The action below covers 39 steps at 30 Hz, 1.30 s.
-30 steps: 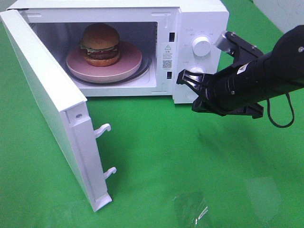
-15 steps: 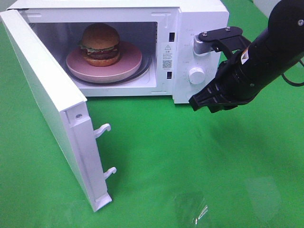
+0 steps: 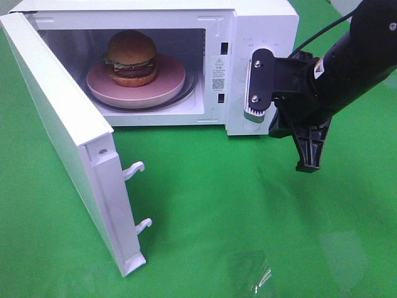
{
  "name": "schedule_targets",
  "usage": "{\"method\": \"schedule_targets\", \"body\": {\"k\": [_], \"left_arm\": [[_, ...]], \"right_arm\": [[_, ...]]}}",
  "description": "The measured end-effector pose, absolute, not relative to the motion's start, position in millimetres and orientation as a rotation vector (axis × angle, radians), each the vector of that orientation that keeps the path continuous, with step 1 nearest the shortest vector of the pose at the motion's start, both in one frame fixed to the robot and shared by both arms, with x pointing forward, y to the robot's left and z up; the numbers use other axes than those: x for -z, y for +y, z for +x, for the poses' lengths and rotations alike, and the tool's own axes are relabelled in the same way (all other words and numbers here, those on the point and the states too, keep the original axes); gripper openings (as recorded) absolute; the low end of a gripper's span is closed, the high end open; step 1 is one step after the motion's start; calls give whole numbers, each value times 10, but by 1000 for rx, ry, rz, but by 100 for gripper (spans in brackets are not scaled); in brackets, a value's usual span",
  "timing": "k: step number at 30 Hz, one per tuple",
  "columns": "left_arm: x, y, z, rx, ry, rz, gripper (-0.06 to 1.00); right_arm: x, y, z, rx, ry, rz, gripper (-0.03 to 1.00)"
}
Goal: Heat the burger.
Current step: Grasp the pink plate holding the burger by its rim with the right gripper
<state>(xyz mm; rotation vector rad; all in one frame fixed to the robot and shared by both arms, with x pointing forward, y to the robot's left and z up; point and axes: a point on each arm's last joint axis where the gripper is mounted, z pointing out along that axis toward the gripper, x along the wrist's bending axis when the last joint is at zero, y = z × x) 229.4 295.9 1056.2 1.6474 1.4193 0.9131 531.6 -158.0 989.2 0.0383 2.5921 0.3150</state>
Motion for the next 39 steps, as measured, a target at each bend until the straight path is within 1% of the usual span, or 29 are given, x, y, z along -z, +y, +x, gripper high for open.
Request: {"method": "schedule_targets", "body": {"k": [3, 11, 15, 16, 17, 19, 20, 21, 22, 23, 24, 25, 26, 27, 28, 29, 30, 31, 32, 39], "left_arm": [[-10562, 2959, 2294, -913, 1419, 1647, 99], [-10562, 2959, 2294, -913, 1419, 1647, 99], [-10562, 2959, 2294, -913, 1419, 1647, 99], [-10562, 2959, 2294, -913, 1419, 1647, 99], [-10562, 2959, 2294, -913, 1419, 1647, 99], [-10562, 2959, 2294, -913, 1419, 1647, 99], [-10562, 2959, 2294, -913, 1419, 1647, 99], [-10562, 2959, 2294, -913, 1419, 1647, 99], [-10562, 2959, 2294, -913, 1419, 1647, 99], [-10562, 2959, 2294, -913, 1419, 1647, 99], [-10562, 2959, 2294, -913, 1419, 1647, 99], [-10562, 2959, 2294, -913, 1419, 1647, 99], [-10562, 2959, 2294, -913, 1419, 1647, 99], [-10562, 2959, 2294, -913, 1419, 1647, 99], [-10562, 2959, 2294, -913, 1419, 1647, 99], [-10562, 2959, 2294, -913, 1419, 1647, 99], [-10562, 2959, 2294, -913, 1419, 1647, 99], [-10562, 2959, 2294, -913, 1419, 1647, 99], [-10562, 2959, 2294, -913, 1419, 1647, 99], [-10562, 2959, 2294, -913, 1419, 1647, 99]], "right_arm": [[-9918, -1561, 5349, -304, 2535, -95, 4], [-9960, -1533, 5395, -286, 2443, -254, 4], [-9961, -1532, 5396, -263, 2431, -319, 6], [-9962, -1532, 5397, -256, 2425, -340, 8], [-9962, -1532, 5397, -256, 2425, -340, 8], [-9963, -1531, 5397, -254, 2422, -346, 16], [-9963, -1531, 5397, -254, 2422, -346, 16], [-9963, -1531, 5398, -254, 2422, -346, 25], [-9963, -1531, 5398, -254, 2422, -346, 25], [-9963, -1531, 5398, -256, 2422, -343, 38], [-9963, -1531, 5398, -256, 2422, -343, 38], [-9963, -1531, 5398, -259, 2424, -334, 53], [-9963, -1531, 5398, -259, 2424, -334, 53], [-9963, -1531, 5398, -264, 2426, -321, 68], [-9963, -1531, 5398, -264, 2426, -321, 68], [-9964, -1531, 5399, -272, 2429, -298, 80], [-9964, -1531, 5399, -272, 2429, -298, 80], [-9967, -1507, 5390, -278, 2428, -297, 88], [-9982, -1460, 5376, -281, 2421, -312, 91], [-10043, -1288, 5331, -289, 2374, -366, 93]]}}
